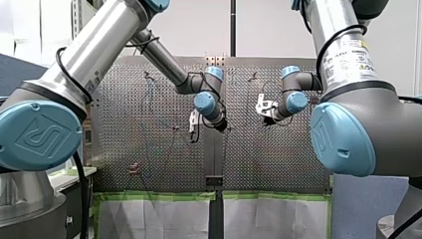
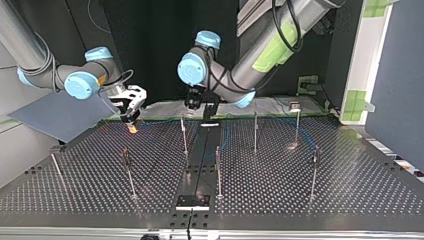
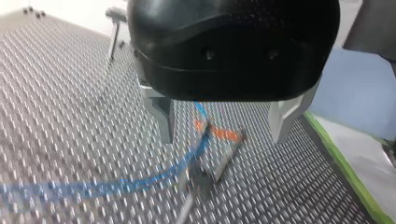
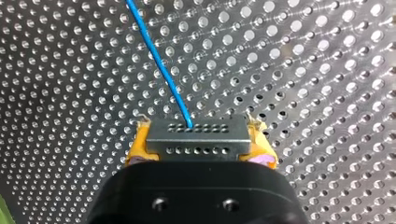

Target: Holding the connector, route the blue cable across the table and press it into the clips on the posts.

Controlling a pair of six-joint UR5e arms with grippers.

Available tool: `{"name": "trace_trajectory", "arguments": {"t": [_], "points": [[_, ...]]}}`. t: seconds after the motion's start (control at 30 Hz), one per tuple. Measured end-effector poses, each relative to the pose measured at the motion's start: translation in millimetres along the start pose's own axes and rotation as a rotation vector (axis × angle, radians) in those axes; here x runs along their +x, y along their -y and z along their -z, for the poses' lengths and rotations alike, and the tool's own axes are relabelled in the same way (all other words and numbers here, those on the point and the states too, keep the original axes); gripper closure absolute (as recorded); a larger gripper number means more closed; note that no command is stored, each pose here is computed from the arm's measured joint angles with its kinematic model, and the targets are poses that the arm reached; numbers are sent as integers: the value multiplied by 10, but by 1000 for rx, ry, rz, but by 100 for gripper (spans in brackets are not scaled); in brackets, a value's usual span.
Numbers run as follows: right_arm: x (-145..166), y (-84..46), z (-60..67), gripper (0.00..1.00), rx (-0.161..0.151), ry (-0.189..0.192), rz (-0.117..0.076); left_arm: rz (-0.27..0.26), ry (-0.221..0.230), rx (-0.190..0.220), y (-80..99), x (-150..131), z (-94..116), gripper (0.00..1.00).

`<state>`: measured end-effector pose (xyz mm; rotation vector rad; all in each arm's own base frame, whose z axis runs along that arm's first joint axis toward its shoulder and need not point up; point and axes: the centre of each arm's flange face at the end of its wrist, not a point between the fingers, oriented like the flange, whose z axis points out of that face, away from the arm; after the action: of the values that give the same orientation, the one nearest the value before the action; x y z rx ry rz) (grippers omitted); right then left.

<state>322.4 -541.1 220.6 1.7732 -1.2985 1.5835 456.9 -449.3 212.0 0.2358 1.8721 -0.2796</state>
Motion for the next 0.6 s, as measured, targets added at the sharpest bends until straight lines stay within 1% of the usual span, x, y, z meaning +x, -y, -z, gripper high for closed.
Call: {"name": "trace_trajectory", "arguments": {"t": [0.2, 0.3, 0.4, 0.47, 0.53, 0.6], "points": [[-1, -2, -1, 100, 0, -1, -1, 24, 54, 54, 323, -53, 78, 0], [1, -4, -2, 100, 0, -2, -1, 45, 82, 70, 476, -99, 114, 0], [3, -13, -4, 100, -1, -3, -2, 72, 106, 69, 577, -158, 134, 0], [6, -22, -4, 100, -2, -4, -2, 89, 116, 60, 604, -187, 118, 0], [11, -35, -3, 100, -4, -5, -2, 103, 117, 50, 626, -184, 75, 0], [20, -60, -2, 100, -8, -7, -5, 106, 107, 43, 651, -152, 22, 0]]}}
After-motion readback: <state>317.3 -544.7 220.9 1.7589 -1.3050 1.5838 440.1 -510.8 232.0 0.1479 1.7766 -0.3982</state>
